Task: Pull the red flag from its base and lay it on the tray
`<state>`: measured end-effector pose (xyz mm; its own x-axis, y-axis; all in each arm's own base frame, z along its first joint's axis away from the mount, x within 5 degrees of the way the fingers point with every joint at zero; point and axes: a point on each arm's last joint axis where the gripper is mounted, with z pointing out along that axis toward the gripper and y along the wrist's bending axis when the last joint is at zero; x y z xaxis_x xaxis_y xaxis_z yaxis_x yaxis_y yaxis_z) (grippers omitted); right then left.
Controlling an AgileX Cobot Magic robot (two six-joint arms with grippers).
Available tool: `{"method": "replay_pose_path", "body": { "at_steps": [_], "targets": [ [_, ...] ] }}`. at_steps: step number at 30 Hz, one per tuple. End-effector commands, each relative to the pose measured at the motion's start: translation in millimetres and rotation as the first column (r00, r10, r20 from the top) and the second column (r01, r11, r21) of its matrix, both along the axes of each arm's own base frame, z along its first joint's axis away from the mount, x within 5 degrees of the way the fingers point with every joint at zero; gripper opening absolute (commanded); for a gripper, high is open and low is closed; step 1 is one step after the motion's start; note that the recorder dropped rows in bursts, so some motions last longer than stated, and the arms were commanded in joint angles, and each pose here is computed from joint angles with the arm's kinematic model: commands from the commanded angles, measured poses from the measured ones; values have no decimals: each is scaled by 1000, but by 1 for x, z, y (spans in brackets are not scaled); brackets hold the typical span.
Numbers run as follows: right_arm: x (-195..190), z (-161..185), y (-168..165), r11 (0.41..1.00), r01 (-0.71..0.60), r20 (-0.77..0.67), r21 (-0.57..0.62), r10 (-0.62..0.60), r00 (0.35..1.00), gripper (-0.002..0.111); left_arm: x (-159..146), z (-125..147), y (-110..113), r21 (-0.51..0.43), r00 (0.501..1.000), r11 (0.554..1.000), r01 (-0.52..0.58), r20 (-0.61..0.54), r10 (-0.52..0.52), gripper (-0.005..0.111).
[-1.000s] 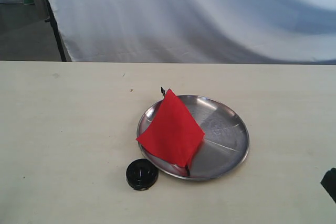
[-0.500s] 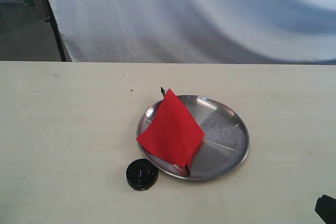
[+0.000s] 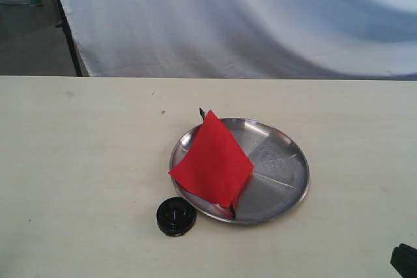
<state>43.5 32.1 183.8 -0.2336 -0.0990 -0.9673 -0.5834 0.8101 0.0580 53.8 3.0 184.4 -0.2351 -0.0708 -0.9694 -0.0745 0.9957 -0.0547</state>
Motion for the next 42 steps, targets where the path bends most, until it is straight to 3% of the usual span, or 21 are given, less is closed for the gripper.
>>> {"method": "replay_pose_path", "body": {
  "at_steps": [1, 16, 23, 32, 42],
  "targets": [
    [0, -2, -1, 1000, 6, -3, -9, -6, 1000, 0, 0, 0, 0, -6, 1000, 1000, -1, 5, 1, 0],
    [0, -2, -1, 1000, 10, -6, -11, -10, 1000, 0, 0, 0, 0, -4, 1000, 1000, -1, 5, 1, 0],
    [5, -2, -11, 975, 221, -7, -9, -222, 975, 0, 0, 0, 0, -4, 1000, 1000, -1, 5, 1, 0],
    [9, -2, -23, 892, 452, -11, -6, -452, 892, 0, 0, 0, 0, -4, 1000, 1000, -1, 5, 1, 0],
    [9, -2, -26, 871, 491, -16, 0, -491, 871, 0, 0, 0, 0, -4, 1000, 1000, -1, 5, 1, 0]
  ]
}}
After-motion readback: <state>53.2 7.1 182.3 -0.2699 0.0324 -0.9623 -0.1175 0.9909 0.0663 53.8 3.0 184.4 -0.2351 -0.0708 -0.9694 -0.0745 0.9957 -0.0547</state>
